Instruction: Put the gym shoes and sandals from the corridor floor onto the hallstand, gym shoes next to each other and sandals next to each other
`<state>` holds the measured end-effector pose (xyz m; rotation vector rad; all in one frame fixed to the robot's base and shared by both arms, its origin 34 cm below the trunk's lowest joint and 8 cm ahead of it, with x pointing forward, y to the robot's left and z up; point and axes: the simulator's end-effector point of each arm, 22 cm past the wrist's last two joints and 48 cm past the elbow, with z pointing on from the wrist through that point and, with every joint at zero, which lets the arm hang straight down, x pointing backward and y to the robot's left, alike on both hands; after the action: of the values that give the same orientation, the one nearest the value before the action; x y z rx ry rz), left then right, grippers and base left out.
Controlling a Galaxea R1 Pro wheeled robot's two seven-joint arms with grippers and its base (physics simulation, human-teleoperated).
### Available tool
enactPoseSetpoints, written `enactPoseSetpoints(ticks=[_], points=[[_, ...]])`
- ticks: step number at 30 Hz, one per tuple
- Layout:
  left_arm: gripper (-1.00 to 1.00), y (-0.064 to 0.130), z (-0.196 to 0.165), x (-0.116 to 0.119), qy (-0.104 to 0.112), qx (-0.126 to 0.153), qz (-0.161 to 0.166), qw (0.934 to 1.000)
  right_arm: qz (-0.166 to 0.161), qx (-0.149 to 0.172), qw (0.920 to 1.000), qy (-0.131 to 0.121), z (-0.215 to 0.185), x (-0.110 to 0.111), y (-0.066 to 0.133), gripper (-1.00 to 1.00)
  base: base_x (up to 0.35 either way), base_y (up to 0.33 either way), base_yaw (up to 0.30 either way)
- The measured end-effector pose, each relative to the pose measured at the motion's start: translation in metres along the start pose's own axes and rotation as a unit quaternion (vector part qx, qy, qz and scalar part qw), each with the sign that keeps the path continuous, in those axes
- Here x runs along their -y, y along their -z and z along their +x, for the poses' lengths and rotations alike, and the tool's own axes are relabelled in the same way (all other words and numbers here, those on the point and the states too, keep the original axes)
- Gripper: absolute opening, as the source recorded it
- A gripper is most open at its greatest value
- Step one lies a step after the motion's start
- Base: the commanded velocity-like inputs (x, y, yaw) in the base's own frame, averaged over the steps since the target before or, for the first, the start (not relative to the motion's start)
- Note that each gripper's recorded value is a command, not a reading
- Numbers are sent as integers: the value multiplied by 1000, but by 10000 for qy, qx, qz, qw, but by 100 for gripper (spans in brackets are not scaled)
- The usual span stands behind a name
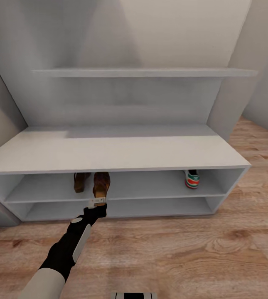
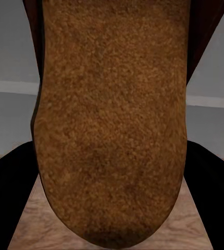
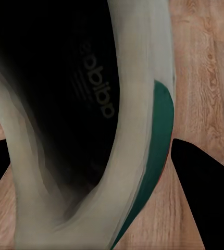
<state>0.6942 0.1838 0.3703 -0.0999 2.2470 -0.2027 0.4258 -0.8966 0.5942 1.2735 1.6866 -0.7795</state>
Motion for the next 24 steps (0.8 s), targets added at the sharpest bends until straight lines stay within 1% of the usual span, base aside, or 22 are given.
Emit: enactPoseSetpoints(ticks=[5, 11, 18, 24], points=[[-100, 0, 0, 0, 0, -5, 0, 10000, -1, 0, 10000, -3, 0, 0, 0, -100, 58, 27, 0], [-100, 0, 0, 0, 0, -4, 0, 10000, 1, 0, 10000, -1, 0, 0, 0, -100, 186, 97, 0], [-100, 0, 1, 0, 0, -8, -1, 10000, 1, 0, 10000, 0, 0, 0, 0, -100, 33, 12, 0], [-100, 0, 0, 0, 3, -4, -2, 10000, 0, -2, 10000, -2, 0, 0, 0, -100, 212, 78, 0]])
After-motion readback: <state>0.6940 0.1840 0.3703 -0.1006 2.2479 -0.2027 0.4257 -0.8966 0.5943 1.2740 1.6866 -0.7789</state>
